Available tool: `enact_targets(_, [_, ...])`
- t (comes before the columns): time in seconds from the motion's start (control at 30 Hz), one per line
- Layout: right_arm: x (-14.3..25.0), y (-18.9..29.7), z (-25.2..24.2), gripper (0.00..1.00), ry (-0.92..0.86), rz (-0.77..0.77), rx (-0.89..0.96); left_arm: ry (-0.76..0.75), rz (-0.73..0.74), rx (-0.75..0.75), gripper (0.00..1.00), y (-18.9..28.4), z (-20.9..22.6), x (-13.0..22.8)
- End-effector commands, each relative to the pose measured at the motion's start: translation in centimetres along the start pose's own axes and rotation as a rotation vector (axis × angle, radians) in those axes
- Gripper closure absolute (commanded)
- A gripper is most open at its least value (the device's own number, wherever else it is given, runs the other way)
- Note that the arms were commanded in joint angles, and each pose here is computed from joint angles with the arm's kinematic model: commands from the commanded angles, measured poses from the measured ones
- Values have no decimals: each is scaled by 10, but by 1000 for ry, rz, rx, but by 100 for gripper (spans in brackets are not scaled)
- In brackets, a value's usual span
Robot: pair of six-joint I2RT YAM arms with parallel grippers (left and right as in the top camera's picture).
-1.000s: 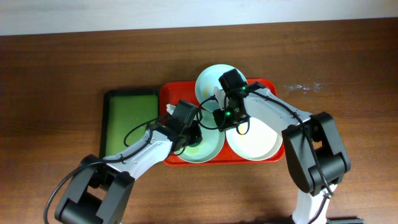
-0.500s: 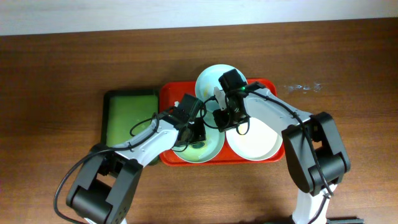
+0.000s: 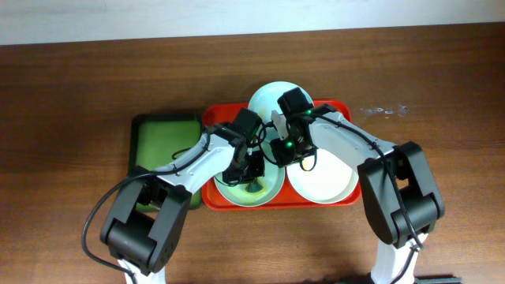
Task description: Clean dirty plates on tray and stack at the side
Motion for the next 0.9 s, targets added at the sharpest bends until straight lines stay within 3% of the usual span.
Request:
enact_targets(0.0, [1,-6,-4,96,9,17,25,-1,31,-414,100,-16,69,15])
enact_targets(0.1, [-1,-4,-3,96,16,9,28,-37,-96,-672,100,18,92,-8])
enact_targets(0.23, [-10,23,5,96,26,-29,25,-13,-163,-620,100,54,68,-38])
enact_targets(0.3, [-20,49,12,96,39,-78,29,44,-181,-520,100,83,62,-49])
enact_targets(0.43, [-34,126,26,96,105,-176,269,92,-187,-101,100,150,71,-59])
enact_targets(0.53, [-37,184,51,96,169,-268,610,208,-153,-119,100,169,126,-54])
enact_targets(0.67, [-36,249,117,96,360,-561,1133,305,-143,-134,100,185,184,-49])
enact_targets(0.77, [-34,271,148,96,489,-630,1313,325,-146,-134,100,186,190,-49])
enact_targets(0.87, [-34,272,161,96,647,-557,1373,326,-144,-135,100,186,191,-48])
Point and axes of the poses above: each gripper's point midway between its finger pads, its own y axis back along the fingers, its own z axis along the line the jaws close on, x = y × z, the point moved 3 cm from there along y, back along the fingers, and after that the axes turned 1 degree about -y, right-handed, at the moved point
